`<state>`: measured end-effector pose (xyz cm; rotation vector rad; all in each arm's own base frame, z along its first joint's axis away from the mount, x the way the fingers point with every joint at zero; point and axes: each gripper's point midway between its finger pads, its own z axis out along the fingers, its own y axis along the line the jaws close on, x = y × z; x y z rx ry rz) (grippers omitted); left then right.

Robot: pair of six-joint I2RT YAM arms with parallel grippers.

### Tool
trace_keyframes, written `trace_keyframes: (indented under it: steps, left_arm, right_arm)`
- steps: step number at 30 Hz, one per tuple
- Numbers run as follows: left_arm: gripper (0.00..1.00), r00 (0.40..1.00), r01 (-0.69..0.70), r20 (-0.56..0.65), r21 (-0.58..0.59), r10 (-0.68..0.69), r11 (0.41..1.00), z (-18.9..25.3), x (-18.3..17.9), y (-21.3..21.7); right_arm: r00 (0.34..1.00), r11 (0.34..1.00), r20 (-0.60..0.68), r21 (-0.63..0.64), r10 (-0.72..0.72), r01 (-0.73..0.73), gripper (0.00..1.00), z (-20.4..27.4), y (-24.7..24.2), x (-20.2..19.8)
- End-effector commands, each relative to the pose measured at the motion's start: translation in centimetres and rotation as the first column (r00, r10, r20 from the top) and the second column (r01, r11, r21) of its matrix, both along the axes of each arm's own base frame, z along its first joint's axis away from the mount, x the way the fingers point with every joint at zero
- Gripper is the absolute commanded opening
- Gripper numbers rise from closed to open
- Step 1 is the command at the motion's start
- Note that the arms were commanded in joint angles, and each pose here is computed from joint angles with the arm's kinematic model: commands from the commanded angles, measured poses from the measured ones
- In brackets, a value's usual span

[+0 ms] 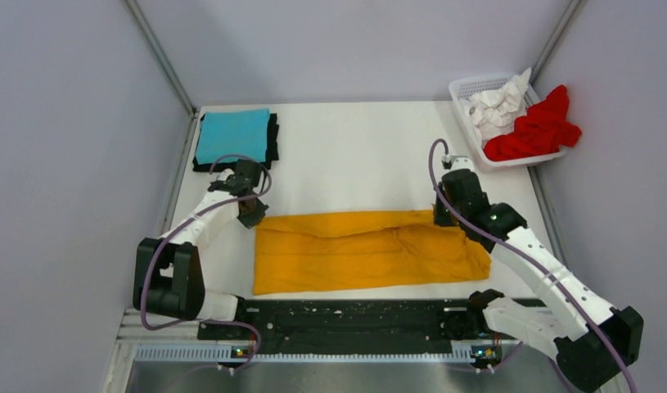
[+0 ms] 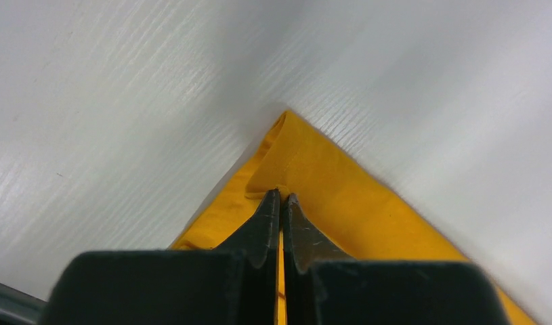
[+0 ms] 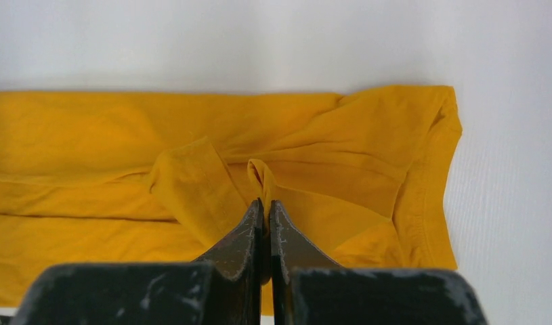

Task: Fold and stack the t-shirts
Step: Fold the other side of the tshirt into a rectangle

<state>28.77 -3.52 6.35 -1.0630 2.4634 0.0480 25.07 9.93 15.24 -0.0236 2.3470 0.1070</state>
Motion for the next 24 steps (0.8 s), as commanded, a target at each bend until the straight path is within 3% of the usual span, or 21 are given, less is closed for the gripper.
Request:
trace_keyframes:
  steps: [1,17,24]
  left_arm:
    - [0.0,0.998,-0.017,0.052,-0.003,0.018,1.0,0.5,-0.1,-0.4]
    - [0.0,0.998,-0.064,0.007,0.037,0.064,0.997,-0.5,-2.5,0.6]
    - [0.0,0.999,-0.042,-0.002,-0.023,0.042,0.999,-1.7,-3.9,-0.4]
  right_arm:
    - [1.0,0.998,-0.019,0.057,-0.004,0.005,0.0,1.0,0.3,-1.7]
    - [0.987,0.999,-0.157,0.029,-0.025,0.03,0.0,-2.3,-0.8,-5.0]
    - [0.982,0.998,-0.178,0.004,-0.058,0.06,0.0,-2.8,-1.4,-5.2]
